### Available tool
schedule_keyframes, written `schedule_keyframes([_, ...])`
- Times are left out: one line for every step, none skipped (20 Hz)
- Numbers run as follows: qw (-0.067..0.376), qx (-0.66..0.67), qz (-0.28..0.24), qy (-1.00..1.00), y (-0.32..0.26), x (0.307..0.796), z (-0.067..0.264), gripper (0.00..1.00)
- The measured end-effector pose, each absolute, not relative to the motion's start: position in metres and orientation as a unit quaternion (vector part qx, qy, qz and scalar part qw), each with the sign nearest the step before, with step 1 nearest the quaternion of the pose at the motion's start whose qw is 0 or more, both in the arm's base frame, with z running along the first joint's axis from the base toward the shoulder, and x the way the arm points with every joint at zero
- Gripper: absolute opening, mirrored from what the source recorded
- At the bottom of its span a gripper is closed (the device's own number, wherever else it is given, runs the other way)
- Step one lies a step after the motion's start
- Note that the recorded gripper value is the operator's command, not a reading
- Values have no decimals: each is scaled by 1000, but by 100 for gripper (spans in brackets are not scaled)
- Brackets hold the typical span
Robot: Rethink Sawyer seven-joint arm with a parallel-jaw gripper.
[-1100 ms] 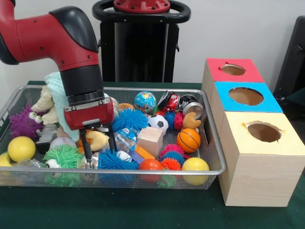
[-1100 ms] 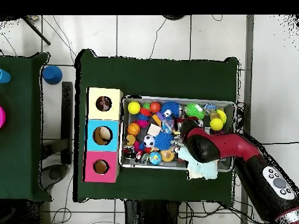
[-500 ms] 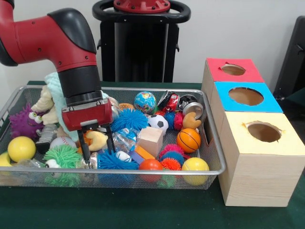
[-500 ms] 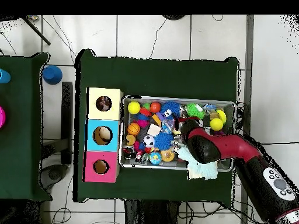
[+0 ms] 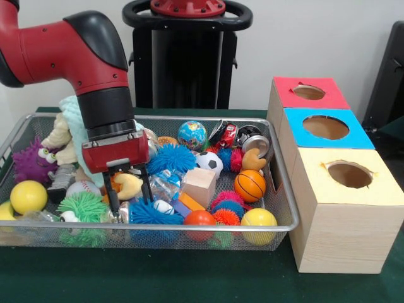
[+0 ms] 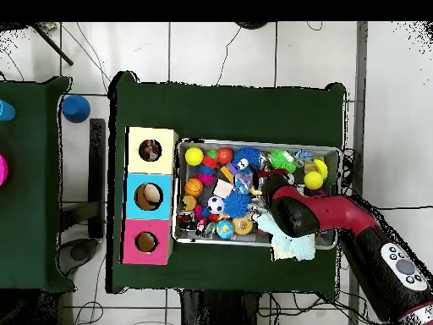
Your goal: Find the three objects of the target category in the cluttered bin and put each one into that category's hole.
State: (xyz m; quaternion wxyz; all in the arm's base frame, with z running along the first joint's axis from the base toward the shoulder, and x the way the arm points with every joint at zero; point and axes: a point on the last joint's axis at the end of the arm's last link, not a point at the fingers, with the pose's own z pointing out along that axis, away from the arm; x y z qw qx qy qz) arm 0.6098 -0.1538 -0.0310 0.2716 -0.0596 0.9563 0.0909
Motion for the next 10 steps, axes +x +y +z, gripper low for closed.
schedule_keyframes([275, -61, 90, 955, -154, 610, -31, 100])
schedule_keyframes([275, -62, 90, 955, -154, 610, -31, 100])
schedule_keyframes([276, -63, 89, 955, -154, 610, -31, 100])
schedule_keyframes([279, -65, 88, 954, -154, 610, -32, 100])
schedule_keyframes([283, -68, 86, 953, -154, 610, -32, 100])
schedule_keyframes([285, -70, 85, 952, -155, 609, -32, 100])
schedule_keyframes([287, -72, 84, 951, -155, 609, -33, 100])
schedule_keyframes([290, -76, 83, 950, -155, 609, -33, 100])
schedule_keyframes([291, -78, 82, 950, -155, 609, -33, 100])
schedule_keyframes([294, -81, 81, 949, -155, 608, -34, 100])
